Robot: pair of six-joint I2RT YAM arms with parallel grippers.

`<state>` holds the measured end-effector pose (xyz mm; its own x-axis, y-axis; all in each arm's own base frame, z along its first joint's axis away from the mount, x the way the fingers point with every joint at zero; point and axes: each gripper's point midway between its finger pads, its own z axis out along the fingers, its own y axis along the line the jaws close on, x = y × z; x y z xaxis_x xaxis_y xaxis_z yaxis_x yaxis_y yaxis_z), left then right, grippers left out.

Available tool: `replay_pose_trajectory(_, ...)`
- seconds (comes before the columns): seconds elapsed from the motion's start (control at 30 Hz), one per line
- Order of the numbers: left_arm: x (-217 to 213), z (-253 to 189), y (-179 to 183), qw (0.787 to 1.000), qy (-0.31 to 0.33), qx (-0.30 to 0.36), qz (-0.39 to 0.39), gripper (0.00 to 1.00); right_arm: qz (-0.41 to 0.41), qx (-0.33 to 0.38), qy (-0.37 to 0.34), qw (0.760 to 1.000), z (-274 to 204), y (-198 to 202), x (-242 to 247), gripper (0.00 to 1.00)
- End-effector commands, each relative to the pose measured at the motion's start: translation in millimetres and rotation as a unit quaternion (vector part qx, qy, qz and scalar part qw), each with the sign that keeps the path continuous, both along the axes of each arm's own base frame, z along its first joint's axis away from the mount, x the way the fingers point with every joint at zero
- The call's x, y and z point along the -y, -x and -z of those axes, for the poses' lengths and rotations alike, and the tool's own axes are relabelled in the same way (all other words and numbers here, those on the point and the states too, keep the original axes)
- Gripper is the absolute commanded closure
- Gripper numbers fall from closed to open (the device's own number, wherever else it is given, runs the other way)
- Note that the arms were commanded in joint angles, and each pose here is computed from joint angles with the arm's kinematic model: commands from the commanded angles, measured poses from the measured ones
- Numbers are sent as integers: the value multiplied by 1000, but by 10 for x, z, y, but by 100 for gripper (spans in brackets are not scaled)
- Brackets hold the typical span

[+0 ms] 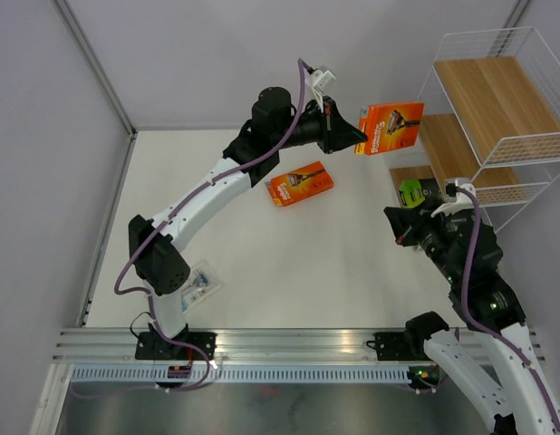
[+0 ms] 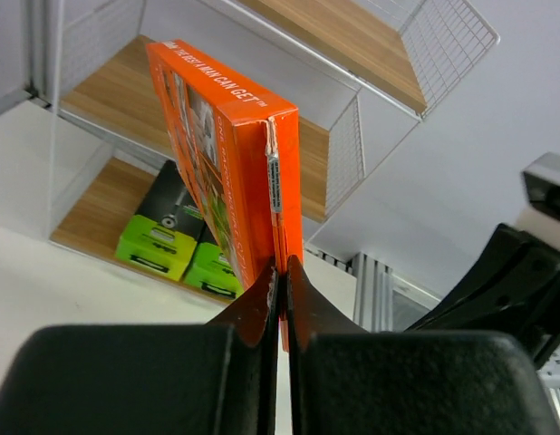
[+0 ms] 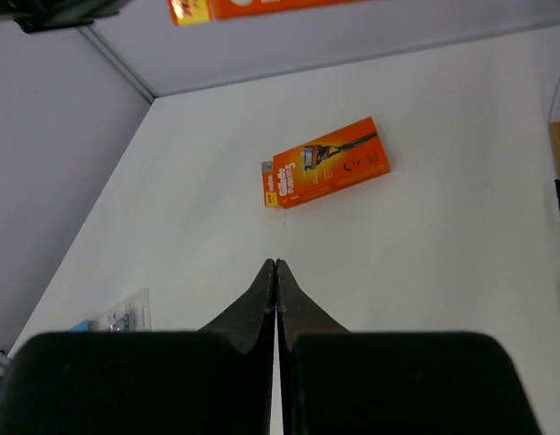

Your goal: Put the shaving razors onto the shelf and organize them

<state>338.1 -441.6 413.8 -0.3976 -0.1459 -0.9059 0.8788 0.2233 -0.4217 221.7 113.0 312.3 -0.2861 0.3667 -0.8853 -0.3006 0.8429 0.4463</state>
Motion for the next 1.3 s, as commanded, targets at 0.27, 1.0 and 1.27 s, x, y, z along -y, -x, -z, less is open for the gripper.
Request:
replay_pose_trajectory(0.27,313,-390,448,995,63,12,80,98,102,58,5,993,-550,400,559,28)
replay_pose_trajectory(1.0,904,-3,584,985,90,-48,139,98,282,138,-16,949,-1330,674,1345,2)
replay_pose_trajectory(1.27,1129,326,428,973,111,-154,128,98,303,116,-3,946,-1203,616,1398,2)
